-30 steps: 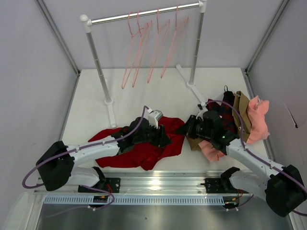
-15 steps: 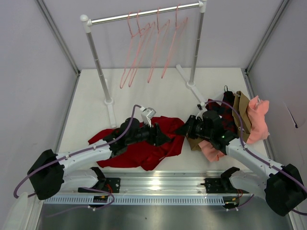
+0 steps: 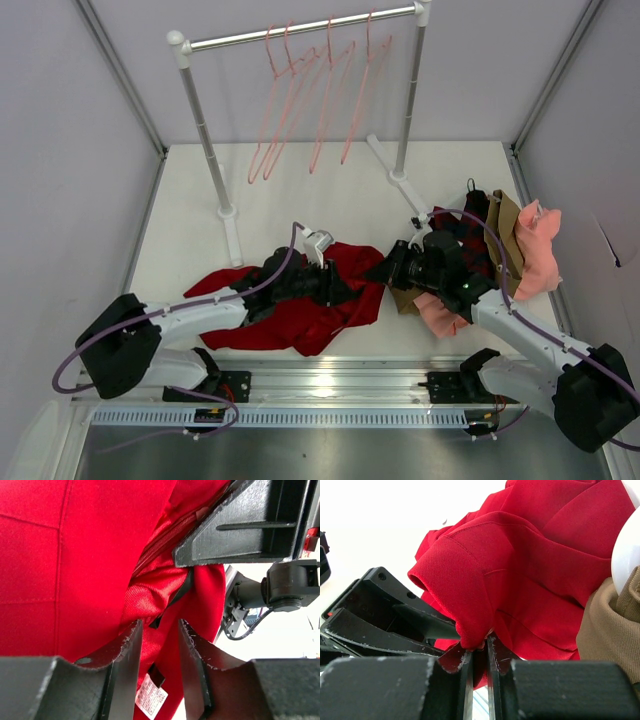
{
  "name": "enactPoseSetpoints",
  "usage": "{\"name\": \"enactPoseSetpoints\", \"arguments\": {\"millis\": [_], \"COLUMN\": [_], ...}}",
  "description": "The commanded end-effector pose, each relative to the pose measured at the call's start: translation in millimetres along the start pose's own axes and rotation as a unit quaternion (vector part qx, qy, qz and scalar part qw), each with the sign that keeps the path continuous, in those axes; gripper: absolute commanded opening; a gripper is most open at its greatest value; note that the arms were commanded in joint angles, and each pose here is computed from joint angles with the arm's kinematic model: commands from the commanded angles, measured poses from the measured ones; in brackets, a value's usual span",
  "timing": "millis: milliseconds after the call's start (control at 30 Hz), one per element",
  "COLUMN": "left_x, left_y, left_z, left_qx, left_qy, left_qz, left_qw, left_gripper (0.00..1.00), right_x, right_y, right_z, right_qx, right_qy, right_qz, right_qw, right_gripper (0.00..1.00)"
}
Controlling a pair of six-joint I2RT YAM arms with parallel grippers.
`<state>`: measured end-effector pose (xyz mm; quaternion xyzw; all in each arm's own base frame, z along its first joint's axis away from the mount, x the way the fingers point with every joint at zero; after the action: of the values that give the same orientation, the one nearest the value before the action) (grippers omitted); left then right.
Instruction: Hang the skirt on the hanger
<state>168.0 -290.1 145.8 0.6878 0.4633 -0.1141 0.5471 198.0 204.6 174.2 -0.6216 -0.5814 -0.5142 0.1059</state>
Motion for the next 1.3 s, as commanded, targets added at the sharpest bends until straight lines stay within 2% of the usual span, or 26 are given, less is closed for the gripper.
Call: {"name": "enactPoseSetpoints", "arguments": {"millis": [0, 167, 467, 667, 833, 1067, 1133, 1167, 1200, 1267], "left_x": [-7.5, -4.7, -3.7, -7.4, -6.8, -6.0, -6.4, -5.7, -6.4, -5.1], "left_y": [9.9, 4.4, 7.2, 7.8, 6.9, 16.4, 17.4, 17.0, 17.8, 16.8], "left_z": [3.8, 10.9, 14.3, 14.3, 11.0, -1.6, -4.4, -5.1, -5.4, -5.4], "left_qx": [-0.024, -0.015, -0.019, -0.027, -0.031, -0.055, -0.060, -0.059, -0.060, -0.056], "left_qy": [-0.027, -0.036, -0.036, -0.057, -0.058, -0.027, -0.025, -0.024, -0.022, -0.018], "left_qz": [0.005, -0.005, 0.010, 0.019, 0.024, 0.043, 0.046, 0.046, 0.046, 0.045], "left_qw": [0.999, 0.999, 0.999, 0.998, 0.998, 0.997, 0.997, 0.997, 0.997, 0.997], "left_gripper": [0.40, 0.42, 0.39, 0.26, 0.02, 0.00, 0.00, 0.00, 0.00, 0.00], "right_x": [13.8, 14.9, 17.7, 19.2, 18.8, 16.6, 15.6, 15.4, 15.4, 13.6], "right_y": [7.6, 9.8, 10.8, 11.5, 11.8, 12.3, 13.2, 13.2, 13.5, 12.4], "right_z": [-3.5, -2.4, -2.6, -2.3, -3.2, -5.5, -7.0, -9.4, -10.9, -16.2], "right_qx": [-0.007, -0.007, -0.005, -0.005, -0.006, -0.002, -0.001, 0.005, 0.007, 0.014], "right_qy": [0.026, 0.025, 0.028, 0.031, 0.026, 0.012, 0.003, -0.005, -0.010, -0.026], "right_qz": [-0.014, -0.019, -0.018, -0.017, -0.019, -0.028, -0.032, -0.038, -0.041, -0.052], "right_qw": [1.000, 1.000, 0.999, 0.999, 0.999, 1.000, 0.999, 0.999, 0.999, 0.998], "right_gripper": [0.00, 0.00, 0.00, 0.00, 0.00, 0.00, 0.06, 0.14, 0.27, 0.46]}}
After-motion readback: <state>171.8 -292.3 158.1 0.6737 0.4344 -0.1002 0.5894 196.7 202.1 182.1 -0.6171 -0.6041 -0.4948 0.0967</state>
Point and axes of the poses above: each gripper's point midway between its finger pads, its own z axis out along the fingers, its own x axis along the line the jaws close on, y = z × x, the point moved 5 cm from there along -z, back along the fingers, and after that the axes turned 2 degrees about -z, right-handed, at the moved point
